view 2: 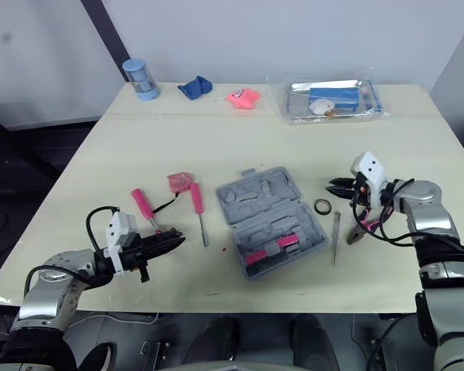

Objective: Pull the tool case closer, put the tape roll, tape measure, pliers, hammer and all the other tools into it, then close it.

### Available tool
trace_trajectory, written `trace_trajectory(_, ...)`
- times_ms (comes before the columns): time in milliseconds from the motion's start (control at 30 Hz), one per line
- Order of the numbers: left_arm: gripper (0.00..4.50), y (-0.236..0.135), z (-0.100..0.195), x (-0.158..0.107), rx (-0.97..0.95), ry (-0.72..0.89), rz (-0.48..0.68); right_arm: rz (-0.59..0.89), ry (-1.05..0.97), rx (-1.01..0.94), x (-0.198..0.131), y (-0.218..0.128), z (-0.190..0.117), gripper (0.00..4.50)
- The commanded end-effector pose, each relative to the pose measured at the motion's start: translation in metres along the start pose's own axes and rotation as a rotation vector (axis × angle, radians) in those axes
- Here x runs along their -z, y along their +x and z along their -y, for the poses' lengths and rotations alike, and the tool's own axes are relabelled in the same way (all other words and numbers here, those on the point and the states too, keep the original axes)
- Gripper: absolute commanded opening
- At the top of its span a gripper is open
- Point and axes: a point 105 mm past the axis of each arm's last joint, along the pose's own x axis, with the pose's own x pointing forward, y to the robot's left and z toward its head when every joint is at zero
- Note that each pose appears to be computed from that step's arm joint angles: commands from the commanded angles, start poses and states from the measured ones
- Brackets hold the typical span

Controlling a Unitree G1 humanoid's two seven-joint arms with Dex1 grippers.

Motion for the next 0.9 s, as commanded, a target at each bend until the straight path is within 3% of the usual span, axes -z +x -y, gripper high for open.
trace_trajectory(33, 0.00, 0.009, 0.001, -0.003, 0.048, 0.025, -0.013, -0.056, -0.106, -0.052, -0.007, 0.013, -0.001, 0.04)
trace_trajectory(500, 0.00, 0.036, -0.004, 0.000, 0.100, 0.054, -0.076, -0.149, -0.246, -0.167, -0.013, 0.052, -0.015, 0.04)
trace_trajectory(900, 0.00, 0.049, -0.008, -0.001, 0.106, 0.062, -0.090, -0.134, -0.246, -0.171, -0.016, 0.069, -0.022, 0.04)
